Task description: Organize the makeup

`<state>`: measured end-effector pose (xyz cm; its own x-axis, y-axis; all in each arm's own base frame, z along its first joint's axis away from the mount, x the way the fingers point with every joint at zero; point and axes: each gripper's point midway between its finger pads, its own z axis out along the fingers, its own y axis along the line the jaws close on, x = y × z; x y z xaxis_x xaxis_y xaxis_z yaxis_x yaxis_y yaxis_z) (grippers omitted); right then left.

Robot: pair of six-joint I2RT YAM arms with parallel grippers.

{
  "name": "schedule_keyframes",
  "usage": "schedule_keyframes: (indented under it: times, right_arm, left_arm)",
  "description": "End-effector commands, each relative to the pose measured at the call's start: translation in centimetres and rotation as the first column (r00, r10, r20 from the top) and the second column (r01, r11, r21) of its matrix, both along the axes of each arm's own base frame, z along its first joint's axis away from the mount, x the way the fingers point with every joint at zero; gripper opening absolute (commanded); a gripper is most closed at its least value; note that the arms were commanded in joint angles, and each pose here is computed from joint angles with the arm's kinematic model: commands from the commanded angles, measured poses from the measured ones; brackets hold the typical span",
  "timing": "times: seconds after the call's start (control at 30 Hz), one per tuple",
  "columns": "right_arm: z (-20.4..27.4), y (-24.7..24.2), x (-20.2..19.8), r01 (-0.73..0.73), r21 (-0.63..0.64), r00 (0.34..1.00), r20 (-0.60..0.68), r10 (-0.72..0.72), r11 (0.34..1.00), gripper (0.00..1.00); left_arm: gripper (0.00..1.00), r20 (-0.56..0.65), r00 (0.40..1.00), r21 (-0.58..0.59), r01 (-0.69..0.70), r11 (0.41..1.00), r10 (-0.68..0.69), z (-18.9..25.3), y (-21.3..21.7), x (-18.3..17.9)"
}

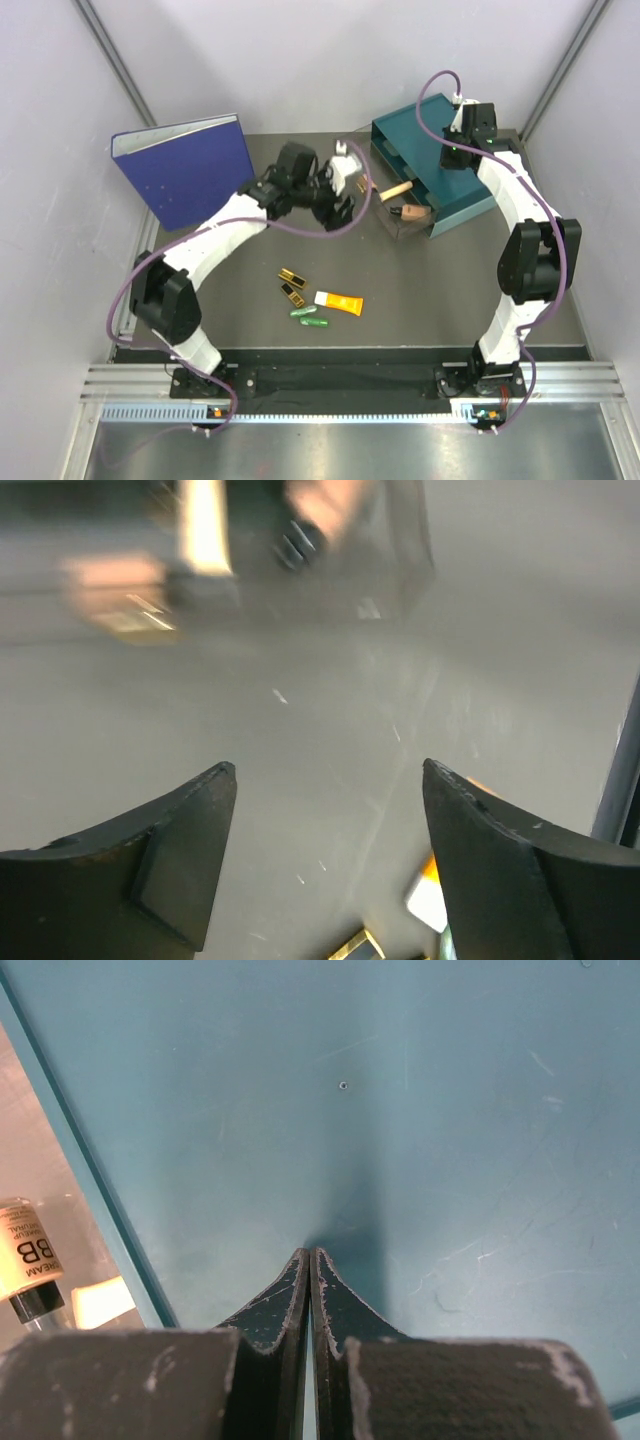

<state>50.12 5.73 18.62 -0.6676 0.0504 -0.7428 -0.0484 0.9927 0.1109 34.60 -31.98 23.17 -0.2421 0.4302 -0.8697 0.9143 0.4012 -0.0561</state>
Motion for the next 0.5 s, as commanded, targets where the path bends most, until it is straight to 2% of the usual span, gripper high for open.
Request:
schedule_keyframes:
  times: [0.0,0.13,0.3,0.47]
  right_arm:
    - [-3.8,0.4,-2.6,-0.029,-0.005,0.988,-0.153,0.028,1.000,0.00]
    - [-4.0,0.4,-2.8,-0.032,-0.009,0.987,-0.160,0.031,0.999,0.00]
    - [-4.3,0.3,-3.1,-0.034,-0.010,0.985,-0.169,0.032,0.999,0.00]
    - [-4.4,0.3,-3.1,-0.035,-0.009,0.985,-0.172,0.033,0.999,0.00]
  left_arm:
    - [0.81,0.092,0.984,0.102,0.140,0.985,-0.150,-2.7,0.7,-3.7]
    - [0.86,0.038,0.959,0.215,0.266,0.940,-0.280,-6.7,0.2,-7.7]
    - [0.86,-0.099,0.929,0.309,0.370,0.876,-0.357,-11.2,0.5,-10.9]
    - [0.84,-0.163,0.897,0.401,0.440,0.803,-0.410,-14.8,0.7,-13.1]
